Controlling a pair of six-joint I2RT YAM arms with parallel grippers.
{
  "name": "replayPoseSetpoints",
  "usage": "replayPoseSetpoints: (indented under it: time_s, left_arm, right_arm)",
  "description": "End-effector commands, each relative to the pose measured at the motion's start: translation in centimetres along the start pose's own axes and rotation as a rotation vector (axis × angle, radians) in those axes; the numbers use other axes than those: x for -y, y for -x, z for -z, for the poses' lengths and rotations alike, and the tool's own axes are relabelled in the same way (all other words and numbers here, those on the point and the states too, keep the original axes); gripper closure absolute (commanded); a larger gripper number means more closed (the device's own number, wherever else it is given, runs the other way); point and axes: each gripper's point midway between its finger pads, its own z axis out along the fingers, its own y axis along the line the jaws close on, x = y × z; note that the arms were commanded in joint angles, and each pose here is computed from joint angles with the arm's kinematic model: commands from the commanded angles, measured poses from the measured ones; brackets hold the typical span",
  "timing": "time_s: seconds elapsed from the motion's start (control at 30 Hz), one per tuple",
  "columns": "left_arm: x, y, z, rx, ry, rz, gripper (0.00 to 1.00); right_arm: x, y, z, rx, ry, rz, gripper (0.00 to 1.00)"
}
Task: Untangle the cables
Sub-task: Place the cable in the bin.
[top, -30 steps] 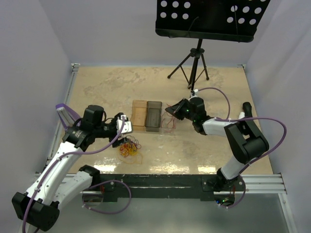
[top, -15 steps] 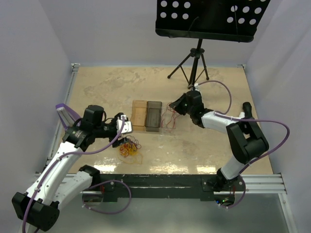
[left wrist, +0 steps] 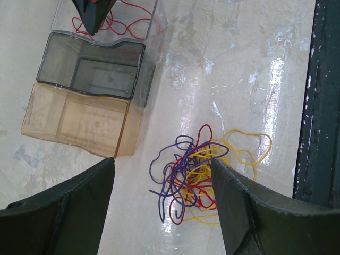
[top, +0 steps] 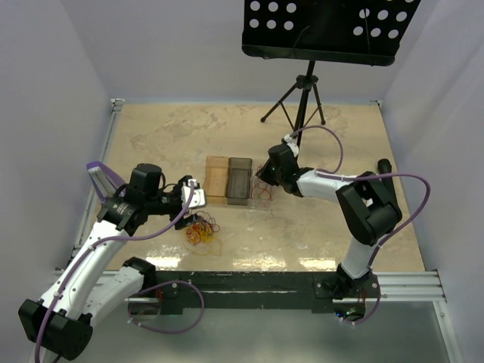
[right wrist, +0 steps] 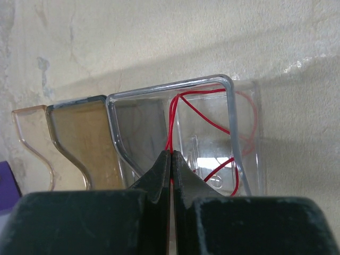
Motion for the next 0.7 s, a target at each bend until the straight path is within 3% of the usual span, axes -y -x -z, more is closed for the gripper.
replayPoseSetpoints:
  time_s: [0.0,0.13,0.23,0.4,0.57,0.67]
  left_arm:
    - [-0.3,0.4,-0.1,0.024,0.007,-0.017,0.23]
    - [-0.3,0.4,-0.1,0.023,0.010,-0.020,0.23]
    - [-0.3,0.5,0.0,0.023,0.013,-0.022,0.23]
    - [-0.3,0.8,0.0,0.033,0.008,-0.017,0.23]
    - [-0.4,1.1,0.1,0.038,0.008,-0.016,0.22]
    - [-0.5,1.2,0.2,0.039,0.012,-0.015,0.22]
  right_arm:
    - [-0.4,1.6,0.2,0.061,-0.043,0.027,1.00]
    - [-1.9,2.7,1.1,0.087,-0.029,0.059,0.97]
    - [-3.5,3.8,2.6,0.122,-0.012,0.082,0.77]
    - [-2.9,3.9,3.6,0.122,-0.047,0.109,0.61]
    - [-2.9,2.9,3.7,0.100,-0.029,0.114,0.57]
    - [-4.2,3.4,4.6,0.120,-0.006,0.119,0.61]
